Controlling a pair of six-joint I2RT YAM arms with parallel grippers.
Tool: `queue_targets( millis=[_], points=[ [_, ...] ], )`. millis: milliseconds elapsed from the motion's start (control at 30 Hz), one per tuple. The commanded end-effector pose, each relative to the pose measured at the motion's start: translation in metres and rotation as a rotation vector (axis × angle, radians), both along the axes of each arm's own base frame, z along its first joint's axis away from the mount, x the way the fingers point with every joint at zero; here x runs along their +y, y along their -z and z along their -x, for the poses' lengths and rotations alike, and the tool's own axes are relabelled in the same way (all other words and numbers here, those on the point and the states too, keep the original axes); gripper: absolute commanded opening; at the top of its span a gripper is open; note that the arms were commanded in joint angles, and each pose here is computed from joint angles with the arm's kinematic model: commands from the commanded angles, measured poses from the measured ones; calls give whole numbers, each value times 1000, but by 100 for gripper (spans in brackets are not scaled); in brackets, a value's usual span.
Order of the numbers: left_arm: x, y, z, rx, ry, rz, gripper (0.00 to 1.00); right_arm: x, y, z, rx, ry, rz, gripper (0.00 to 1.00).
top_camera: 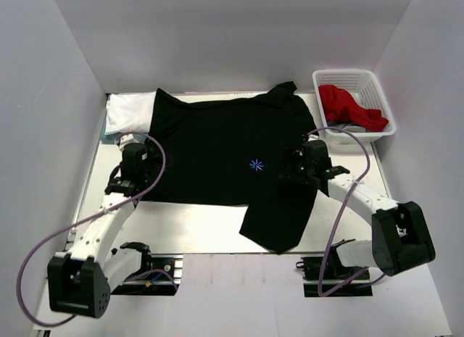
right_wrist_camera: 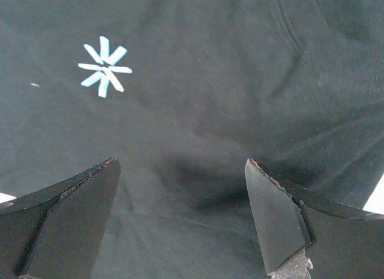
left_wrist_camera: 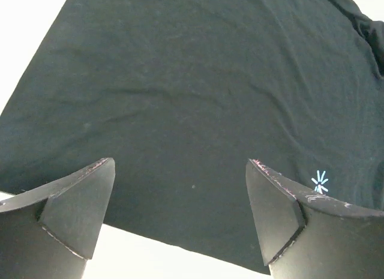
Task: Fold and stack the t-shirts
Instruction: Flatten out the tshirt
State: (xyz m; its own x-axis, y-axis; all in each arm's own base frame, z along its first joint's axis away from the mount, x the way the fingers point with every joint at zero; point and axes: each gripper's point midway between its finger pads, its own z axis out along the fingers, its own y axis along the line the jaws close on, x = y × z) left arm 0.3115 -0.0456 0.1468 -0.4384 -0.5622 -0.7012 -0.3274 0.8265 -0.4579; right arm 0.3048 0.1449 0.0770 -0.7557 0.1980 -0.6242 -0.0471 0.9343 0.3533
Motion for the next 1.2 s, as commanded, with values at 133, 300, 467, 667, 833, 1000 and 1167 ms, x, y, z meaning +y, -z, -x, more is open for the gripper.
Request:
queue_targets(
  millis=[133,300,467,667,833,1000,1167],
  points=[
    [-28,25,-45,48,104,59,100,-16,29,-4,83,141,45,90],
    [-31,64,-49,140,109,57,100,-33,41,-4,135,222,119,90],
    [-40,92,-34,256,154,88,100,-43,52,-1,197,271,155,90],
    [-55,124,18,361,235,165,100,-60,71,19,269,300,176,90],
    [-71,133,53,399,313,229,100,-95,69,31,271,402,247,90],
    [-84,102,52,324,364,245,100,-103,45,16,188,349,262,90],
    [-39,76,42,321,138,75,100,-50,-2,-5,12,113,45,90]
  ],
)
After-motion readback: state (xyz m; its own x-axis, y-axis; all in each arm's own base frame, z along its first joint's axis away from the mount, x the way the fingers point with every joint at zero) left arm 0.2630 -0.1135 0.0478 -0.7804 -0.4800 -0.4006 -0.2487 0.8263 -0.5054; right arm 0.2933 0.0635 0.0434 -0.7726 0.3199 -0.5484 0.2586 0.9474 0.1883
